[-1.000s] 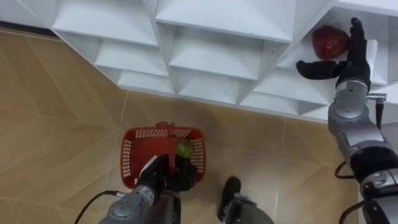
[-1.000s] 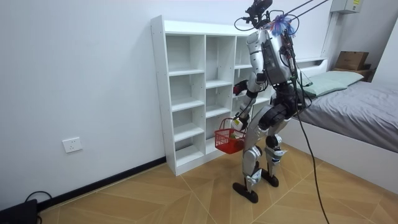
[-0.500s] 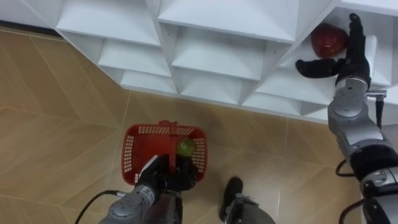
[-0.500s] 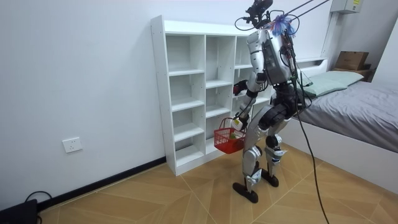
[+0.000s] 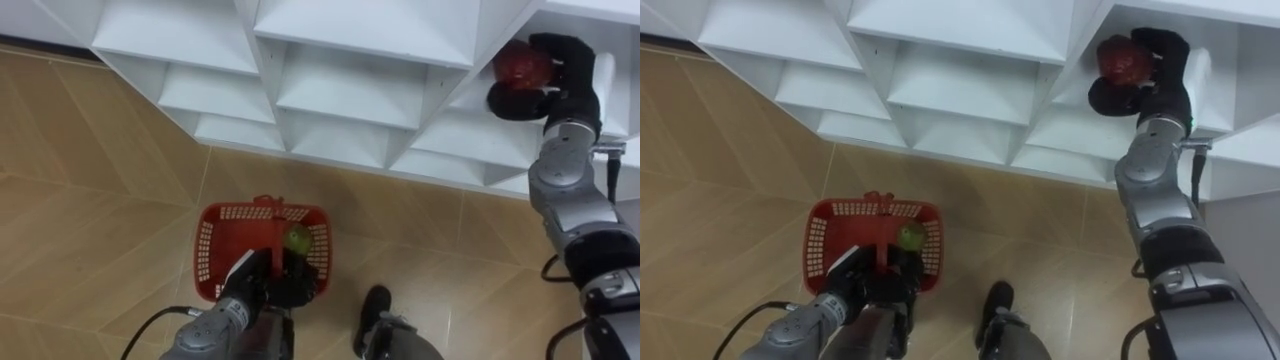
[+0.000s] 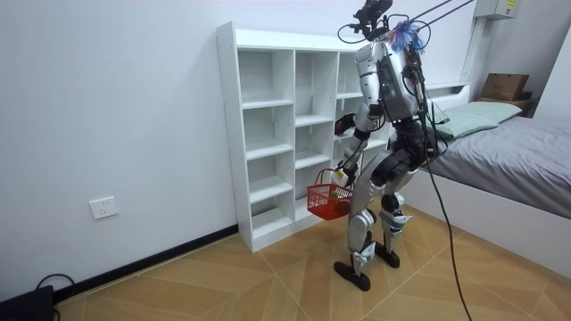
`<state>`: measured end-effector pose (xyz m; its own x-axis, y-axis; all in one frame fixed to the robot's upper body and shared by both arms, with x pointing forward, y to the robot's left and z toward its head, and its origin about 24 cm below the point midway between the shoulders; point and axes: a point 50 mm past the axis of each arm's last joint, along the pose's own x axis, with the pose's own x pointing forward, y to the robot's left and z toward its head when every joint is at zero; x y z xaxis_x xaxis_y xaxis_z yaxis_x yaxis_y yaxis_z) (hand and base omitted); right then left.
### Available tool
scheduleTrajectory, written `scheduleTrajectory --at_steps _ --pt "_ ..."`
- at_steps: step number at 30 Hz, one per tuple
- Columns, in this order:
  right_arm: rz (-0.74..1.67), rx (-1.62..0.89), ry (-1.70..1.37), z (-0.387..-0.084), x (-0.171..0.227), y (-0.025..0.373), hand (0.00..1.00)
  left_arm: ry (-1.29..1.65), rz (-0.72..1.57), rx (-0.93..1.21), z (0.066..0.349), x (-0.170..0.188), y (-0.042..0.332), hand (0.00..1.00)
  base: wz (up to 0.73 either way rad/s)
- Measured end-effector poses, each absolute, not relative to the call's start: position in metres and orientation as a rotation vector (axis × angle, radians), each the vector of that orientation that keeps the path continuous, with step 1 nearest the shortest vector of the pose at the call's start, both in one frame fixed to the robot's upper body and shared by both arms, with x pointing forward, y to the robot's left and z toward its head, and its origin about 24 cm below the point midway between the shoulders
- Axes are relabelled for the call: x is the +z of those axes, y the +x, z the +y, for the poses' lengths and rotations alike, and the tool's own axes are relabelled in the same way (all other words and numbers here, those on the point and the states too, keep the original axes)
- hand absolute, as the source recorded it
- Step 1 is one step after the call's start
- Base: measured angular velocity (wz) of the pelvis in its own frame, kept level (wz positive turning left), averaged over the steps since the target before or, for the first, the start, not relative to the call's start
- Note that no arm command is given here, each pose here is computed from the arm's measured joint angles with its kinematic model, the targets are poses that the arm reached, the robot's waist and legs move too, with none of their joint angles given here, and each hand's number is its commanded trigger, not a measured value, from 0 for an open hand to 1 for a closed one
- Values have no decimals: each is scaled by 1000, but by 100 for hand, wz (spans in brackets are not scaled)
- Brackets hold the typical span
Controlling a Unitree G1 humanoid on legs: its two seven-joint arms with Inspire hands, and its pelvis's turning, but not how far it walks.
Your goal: Collect fruits from the closet
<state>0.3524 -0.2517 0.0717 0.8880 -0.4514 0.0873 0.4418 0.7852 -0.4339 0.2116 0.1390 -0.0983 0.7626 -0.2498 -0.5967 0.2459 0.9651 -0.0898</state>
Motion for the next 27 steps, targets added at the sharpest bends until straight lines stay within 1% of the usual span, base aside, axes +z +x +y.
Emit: scheduleTrajectory --at_steps 27 --pt "27 -453 -450 -250 72 354 100 -4 651 -267 140 -99 211 100 0"
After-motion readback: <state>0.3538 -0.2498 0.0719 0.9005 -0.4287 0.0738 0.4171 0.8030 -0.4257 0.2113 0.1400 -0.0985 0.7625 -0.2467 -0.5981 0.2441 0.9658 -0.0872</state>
